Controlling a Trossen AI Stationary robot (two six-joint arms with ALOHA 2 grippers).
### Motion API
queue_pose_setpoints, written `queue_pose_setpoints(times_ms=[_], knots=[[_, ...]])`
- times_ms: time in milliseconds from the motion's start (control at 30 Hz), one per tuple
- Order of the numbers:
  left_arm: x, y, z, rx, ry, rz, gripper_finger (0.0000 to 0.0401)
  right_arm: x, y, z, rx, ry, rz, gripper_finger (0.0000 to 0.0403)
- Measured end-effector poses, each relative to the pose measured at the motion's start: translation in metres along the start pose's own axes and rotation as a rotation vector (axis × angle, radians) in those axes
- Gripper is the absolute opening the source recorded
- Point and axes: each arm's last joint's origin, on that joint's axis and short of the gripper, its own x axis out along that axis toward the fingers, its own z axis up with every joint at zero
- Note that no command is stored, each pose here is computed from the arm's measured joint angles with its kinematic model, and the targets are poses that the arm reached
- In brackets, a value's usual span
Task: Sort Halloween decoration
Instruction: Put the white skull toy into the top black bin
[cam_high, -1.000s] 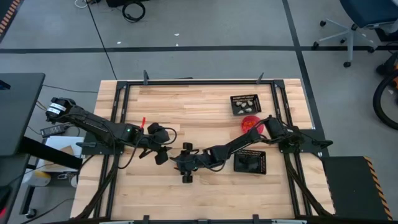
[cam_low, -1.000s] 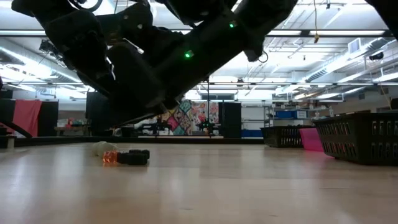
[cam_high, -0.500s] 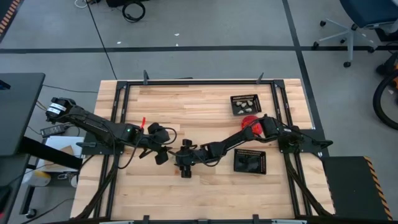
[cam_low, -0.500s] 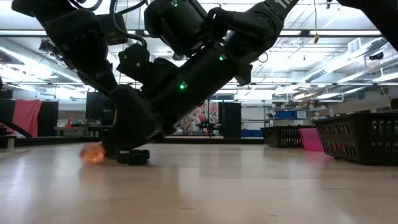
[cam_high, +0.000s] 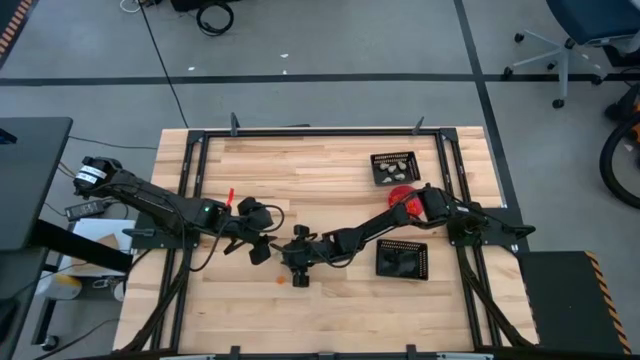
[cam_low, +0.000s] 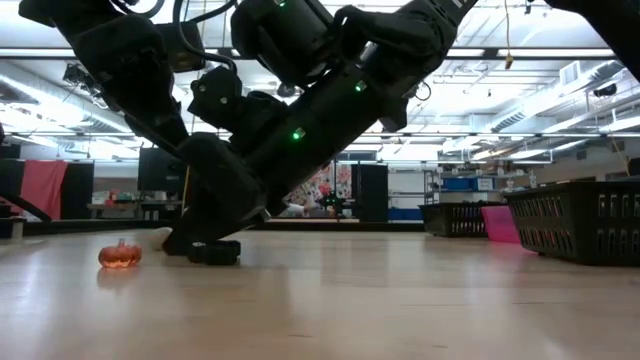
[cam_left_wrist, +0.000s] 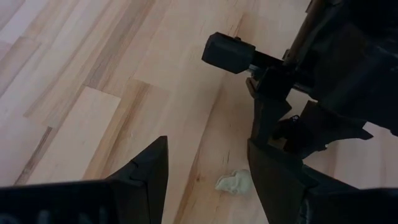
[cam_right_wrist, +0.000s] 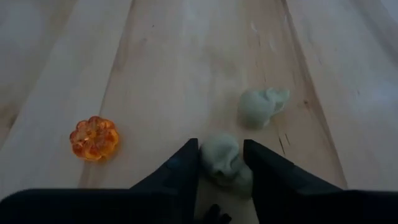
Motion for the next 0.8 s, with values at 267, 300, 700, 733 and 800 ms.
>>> queue_pose_setpoints(times_ms=[267,300,700,733,800], knots=[[0.0,0.0,0.0,0.0,0.0,0.0,0.0192,-0.005,-0.001,0.001,-0.008,0.034,-0.008,0.0115],[0.0,0.0,0.0,0.0,0.0,0.0,0.0192,-0.008,-0.002,0.002,-0.012,0.047,-0.018,0.0115],[0.0,0.0,0.0,0.0,-0.001,0.0,0.0192,-0.059,-0.009,0.018,-0.098,0.211,-0.197,0.0115],[0.0,0.0,0.0,0.0,0.0,0.0,0.0192,-0.064,-0.009,0.019,-0.107,0.23,-0.221,0.0115],[0.0,0.0,0.0,-0.001,0.0,0.0,0.0192,-0.075,-0.01,0.019,-0.126,0.269,-0.284,0.0115]])
